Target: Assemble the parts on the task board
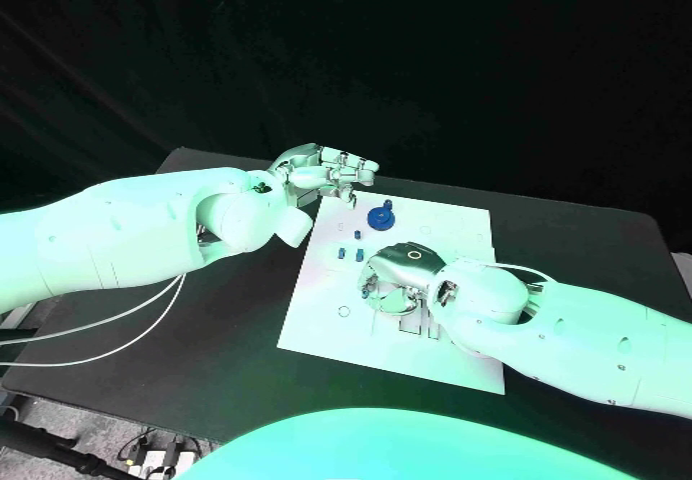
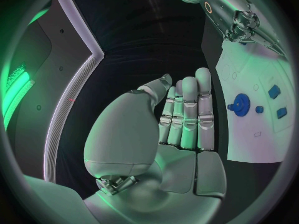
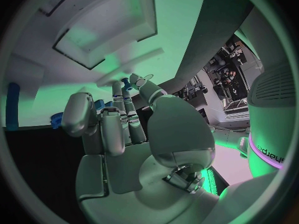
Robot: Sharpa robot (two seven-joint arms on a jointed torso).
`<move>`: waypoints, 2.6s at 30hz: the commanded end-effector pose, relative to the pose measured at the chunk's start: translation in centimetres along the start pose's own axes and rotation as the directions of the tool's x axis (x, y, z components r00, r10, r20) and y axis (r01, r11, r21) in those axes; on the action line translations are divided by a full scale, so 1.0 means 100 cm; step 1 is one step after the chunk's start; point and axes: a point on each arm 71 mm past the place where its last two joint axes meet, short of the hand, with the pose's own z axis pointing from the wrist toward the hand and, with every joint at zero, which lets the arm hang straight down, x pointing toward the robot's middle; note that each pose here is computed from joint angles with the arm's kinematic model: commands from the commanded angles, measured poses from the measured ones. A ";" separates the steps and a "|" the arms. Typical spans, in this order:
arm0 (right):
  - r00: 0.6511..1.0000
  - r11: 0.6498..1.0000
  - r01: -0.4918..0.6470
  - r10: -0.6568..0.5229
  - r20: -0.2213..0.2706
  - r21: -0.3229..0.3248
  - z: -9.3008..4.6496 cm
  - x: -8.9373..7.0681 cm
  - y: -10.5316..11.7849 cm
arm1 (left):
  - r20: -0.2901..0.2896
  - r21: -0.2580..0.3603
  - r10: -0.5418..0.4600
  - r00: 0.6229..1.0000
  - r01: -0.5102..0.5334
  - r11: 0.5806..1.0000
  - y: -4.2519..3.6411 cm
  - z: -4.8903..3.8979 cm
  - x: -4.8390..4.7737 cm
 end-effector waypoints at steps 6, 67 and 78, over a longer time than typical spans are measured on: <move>1.000 1.000 0.009 -0.009 -0.008 -0.003 0.000 0.002 0.000 | -0.020 0.003 -0.004 1.000 0.004 1.000 -0.0007 0.0001 0.0021; 1.000 0.971 0.022 -0.018 -0.018 0.236 -0.057 -0.032 -0.097 | -0.023 -0.005 -0.005 1.000 0.005 1.000 0.0004 -0.0001 -0.0005; 1.000 0.972 0.023 -0.018 -0.026 0.234 -0.056 -0.030 -0.096 | -0.023 -0.006 -0.005 1.000 0.005 1.000 0.0004 -0.0001 -0.0005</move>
